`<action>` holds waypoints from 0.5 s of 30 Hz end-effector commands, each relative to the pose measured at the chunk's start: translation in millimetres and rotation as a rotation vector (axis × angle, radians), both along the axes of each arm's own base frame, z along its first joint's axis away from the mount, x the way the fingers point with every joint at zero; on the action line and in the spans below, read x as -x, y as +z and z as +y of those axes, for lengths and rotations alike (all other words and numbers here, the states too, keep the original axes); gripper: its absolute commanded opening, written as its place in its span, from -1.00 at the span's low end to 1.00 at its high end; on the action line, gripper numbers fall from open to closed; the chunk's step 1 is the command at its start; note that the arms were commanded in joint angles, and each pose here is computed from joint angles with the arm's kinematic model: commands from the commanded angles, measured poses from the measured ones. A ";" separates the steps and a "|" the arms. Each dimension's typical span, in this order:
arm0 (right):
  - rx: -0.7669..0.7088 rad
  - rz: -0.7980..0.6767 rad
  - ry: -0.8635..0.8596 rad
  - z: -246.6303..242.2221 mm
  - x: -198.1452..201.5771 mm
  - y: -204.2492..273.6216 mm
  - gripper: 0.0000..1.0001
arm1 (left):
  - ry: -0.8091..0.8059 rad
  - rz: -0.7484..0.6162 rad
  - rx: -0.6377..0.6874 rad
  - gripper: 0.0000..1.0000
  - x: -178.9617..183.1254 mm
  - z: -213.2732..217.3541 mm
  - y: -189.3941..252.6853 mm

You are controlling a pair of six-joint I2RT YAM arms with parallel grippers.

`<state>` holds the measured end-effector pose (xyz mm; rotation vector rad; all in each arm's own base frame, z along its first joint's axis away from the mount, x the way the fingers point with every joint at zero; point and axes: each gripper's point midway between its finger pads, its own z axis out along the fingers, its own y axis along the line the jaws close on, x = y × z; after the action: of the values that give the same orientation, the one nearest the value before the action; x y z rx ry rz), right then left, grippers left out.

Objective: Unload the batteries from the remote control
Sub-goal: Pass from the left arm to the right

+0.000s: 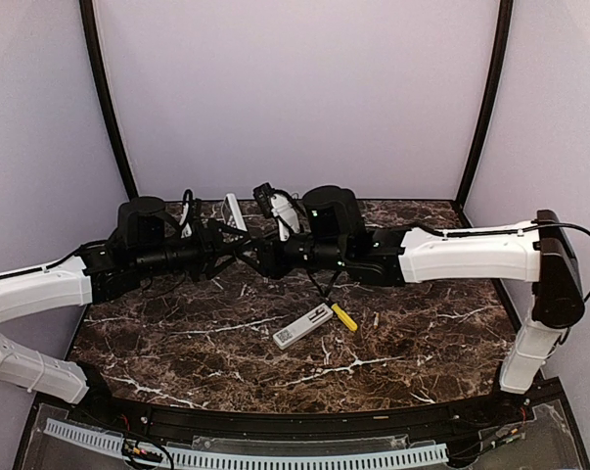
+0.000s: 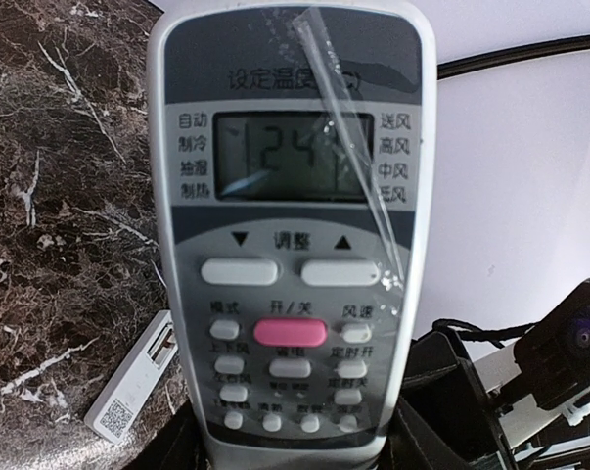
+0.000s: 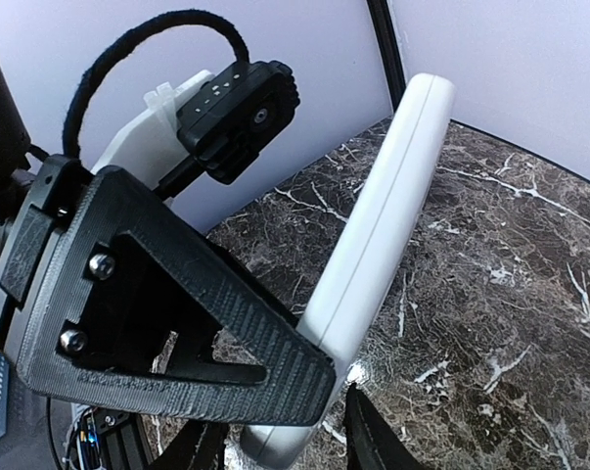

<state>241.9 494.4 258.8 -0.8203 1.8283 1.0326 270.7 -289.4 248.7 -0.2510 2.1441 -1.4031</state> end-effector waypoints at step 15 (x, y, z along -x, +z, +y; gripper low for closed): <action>-0.076 0.088 -0.130 -2.1 -20.3 6.8 -1.00 | -0.036 -0.066 0.031 -0.18 2.3 -8.3 21.8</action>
<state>252.3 493.0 246.2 -0.7417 1.9063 0.9778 275.3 -288.5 241.8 -0.2852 2.1542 -1.3762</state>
